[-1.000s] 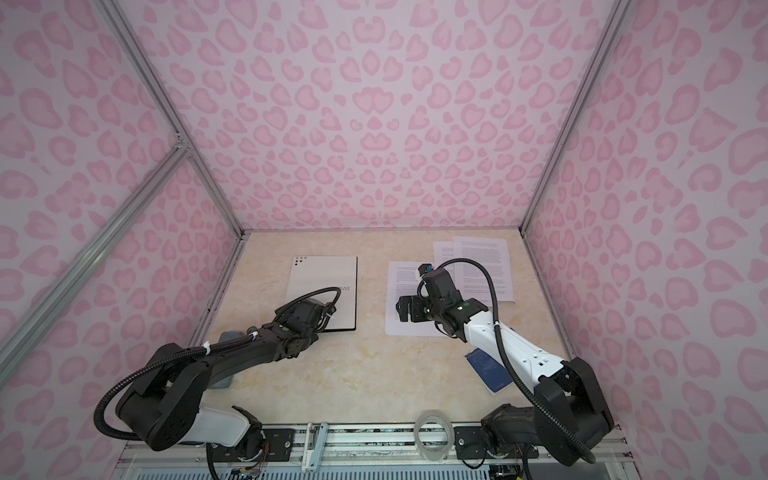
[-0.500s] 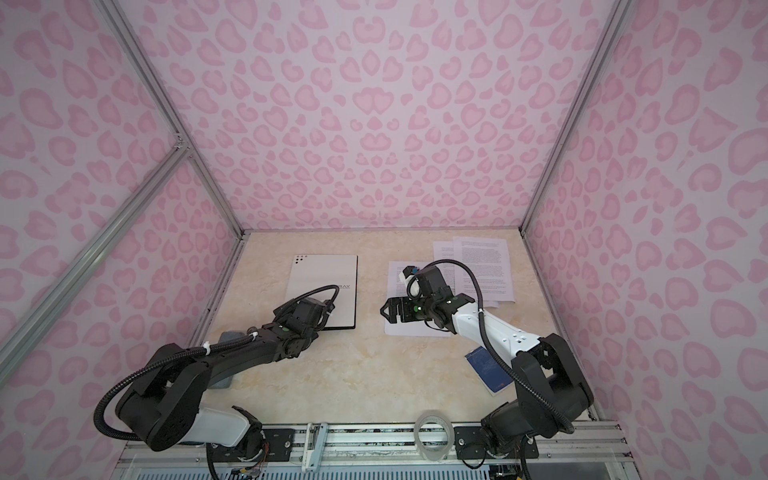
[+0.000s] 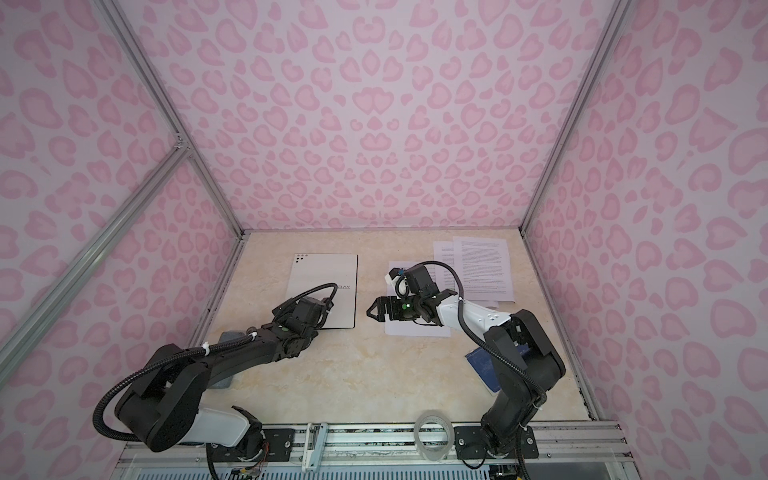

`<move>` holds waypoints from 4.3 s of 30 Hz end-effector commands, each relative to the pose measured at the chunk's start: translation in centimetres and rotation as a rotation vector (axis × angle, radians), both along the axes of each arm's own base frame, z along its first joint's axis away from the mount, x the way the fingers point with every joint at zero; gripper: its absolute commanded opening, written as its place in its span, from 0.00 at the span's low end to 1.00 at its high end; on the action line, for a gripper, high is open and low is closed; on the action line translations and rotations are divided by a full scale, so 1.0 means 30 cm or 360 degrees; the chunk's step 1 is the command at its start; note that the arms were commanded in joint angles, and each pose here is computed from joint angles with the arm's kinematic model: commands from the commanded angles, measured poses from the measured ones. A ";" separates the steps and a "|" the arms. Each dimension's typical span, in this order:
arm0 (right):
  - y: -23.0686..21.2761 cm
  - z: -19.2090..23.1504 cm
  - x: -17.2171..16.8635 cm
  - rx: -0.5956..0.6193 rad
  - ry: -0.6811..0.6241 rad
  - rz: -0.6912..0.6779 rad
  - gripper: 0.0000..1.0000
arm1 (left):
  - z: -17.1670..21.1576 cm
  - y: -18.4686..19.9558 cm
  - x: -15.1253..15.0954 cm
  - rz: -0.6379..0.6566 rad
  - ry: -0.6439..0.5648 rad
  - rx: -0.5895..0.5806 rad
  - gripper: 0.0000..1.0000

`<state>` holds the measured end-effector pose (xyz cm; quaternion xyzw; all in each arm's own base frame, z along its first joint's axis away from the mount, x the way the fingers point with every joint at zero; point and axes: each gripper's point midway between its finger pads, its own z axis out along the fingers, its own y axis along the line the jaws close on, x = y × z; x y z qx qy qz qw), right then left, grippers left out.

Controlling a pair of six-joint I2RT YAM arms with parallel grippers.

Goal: Put the files into the folder

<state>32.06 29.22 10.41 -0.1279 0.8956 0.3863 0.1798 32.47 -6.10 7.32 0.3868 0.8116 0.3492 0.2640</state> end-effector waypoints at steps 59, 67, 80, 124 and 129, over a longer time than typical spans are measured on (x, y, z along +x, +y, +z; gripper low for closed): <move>0.250 -0.089 0.105 0.0411 0.0192 0.0121 0.99 | 0.008 0.021 0.088 0.0111 -0.0264 0.0090 0.97; 0.258 -0.088 0.110 0.0407 0.0196 0.0131 0.99 | -0.041 0.033 0.069 0.0061 -0.0176 0.0182 0.97; 0.266 -0.087 0.118 0.0417 0.0203 0.0136 1.00 | 0.000 0.041 0.132 0.0134 -0.0269 0.0160 0.97; 0.392 -0.136 0.193 0.0614 0.0308 0.0168 1.00 | 0.011 0.066 0.167 0.0234 -0.0304 0.0079 0.97; 0.407 -0.111 0.209 0.0708 0.0311 0.0164 1.00 | 0.009 0.063 0.167 0.0236 -0.0294 0.0060 0.97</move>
